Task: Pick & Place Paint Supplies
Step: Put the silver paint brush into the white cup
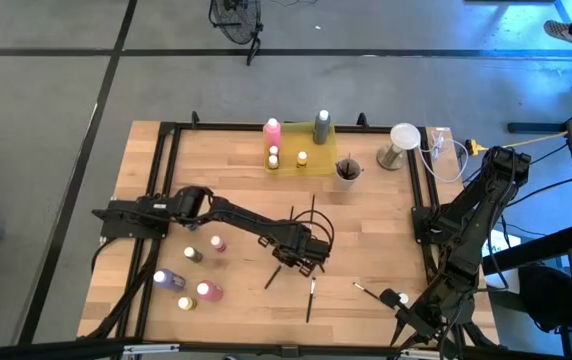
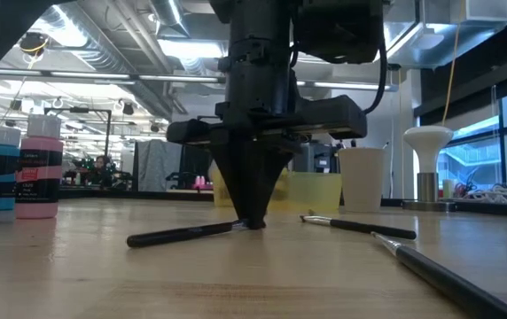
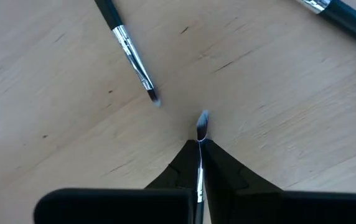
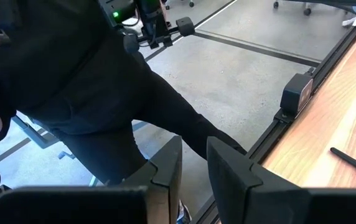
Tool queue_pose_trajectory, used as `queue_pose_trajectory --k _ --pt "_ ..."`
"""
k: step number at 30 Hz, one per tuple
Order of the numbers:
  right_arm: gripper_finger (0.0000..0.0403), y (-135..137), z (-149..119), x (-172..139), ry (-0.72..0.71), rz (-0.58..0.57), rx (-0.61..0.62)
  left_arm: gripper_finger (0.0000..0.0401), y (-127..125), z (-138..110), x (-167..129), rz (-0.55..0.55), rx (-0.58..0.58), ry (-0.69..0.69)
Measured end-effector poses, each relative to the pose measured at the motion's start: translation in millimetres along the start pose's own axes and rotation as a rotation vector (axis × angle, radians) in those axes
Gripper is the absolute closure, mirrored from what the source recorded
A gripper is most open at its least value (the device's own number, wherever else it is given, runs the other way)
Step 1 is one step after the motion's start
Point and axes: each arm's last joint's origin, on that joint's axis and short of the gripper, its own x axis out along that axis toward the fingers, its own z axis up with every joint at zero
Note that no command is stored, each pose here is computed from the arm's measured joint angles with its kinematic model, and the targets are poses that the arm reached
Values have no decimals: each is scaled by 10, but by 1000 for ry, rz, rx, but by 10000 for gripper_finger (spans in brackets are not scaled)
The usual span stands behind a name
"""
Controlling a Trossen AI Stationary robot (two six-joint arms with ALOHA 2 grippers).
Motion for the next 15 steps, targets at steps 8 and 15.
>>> queue_pose_trajectory --k 8,15 --pt "325 0 0 0 0 0 0 399 -117 -109 -196 32 40 -80" --pt "325 -2 1 0 -2 -5 0 399 -198 -176 -295 -7 65 -103"
